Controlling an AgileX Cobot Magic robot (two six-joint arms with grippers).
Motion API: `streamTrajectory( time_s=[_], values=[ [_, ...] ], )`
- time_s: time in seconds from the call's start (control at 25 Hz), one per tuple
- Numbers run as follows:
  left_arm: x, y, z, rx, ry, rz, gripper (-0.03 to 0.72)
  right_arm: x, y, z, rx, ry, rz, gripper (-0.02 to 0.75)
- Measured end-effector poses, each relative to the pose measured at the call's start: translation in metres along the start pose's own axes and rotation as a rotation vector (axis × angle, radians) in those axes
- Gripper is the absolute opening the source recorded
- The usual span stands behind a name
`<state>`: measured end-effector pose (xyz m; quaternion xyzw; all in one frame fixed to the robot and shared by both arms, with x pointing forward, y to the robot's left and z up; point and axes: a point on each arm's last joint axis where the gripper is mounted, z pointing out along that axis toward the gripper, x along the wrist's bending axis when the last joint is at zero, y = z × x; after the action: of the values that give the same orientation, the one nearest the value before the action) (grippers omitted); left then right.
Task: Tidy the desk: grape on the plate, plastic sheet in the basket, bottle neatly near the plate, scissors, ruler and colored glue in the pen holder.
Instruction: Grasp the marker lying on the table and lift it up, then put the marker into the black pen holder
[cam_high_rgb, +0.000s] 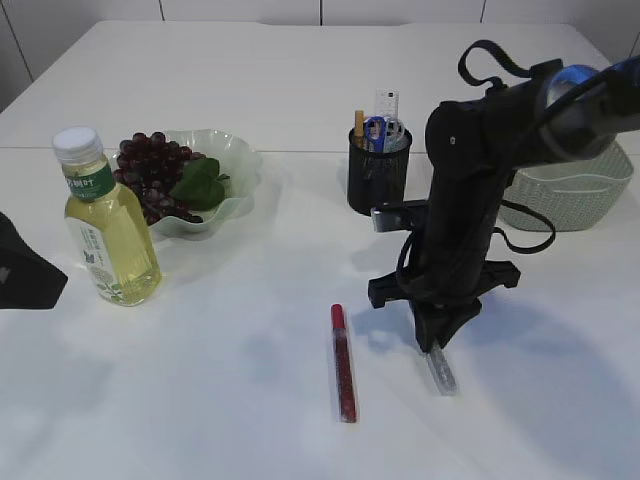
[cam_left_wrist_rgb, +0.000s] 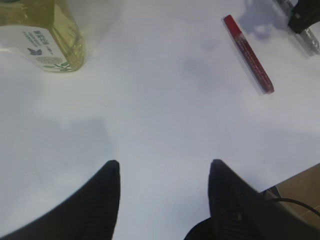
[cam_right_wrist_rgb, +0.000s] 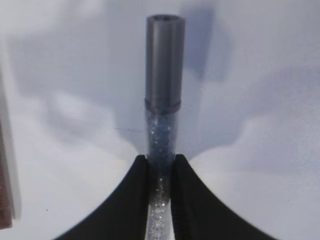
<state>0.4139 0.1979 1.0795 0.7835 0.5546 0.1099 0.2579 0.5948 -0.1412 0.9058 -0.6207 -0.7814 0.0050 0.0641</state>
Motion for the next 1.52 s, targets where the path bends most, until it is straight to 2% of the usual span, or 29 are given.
streamTrajectory(
  time_s=[0.32,0.48,0.8,1.24,1.52],
  values=[
    [0.000,0.001,0.000,-0.006,-0.001,0.000,0.415,-0.004,-0.025,-0.015,-0.148,-0.010,-0.126,0.122],
    [0.000,0.001,0.000,-0.014,-0.003,0.000,0.415,-0.006,-0.034,-0.020,-0.261,-0.009,-0.145,0.122],
    [0.000,0.002,0.000,-0.019,-0.005,-0.001,0.415,-0.001,-0.029,-0.080,-0.642,-0.004,-0.180,0.122],
    [-0.001,0.002,0.000,-0.020,-0.006,-0.002,0.415,0.004,0.012,-0.155,-1.074,-0.041,-0.234,0.121],
    [-0.001,0.002,0.000,-0.019,-0.007,-0.003,0.415,-0.010,0.065,-0.166,-1.193,-0.061,-0.194,0.121]
  ],
)
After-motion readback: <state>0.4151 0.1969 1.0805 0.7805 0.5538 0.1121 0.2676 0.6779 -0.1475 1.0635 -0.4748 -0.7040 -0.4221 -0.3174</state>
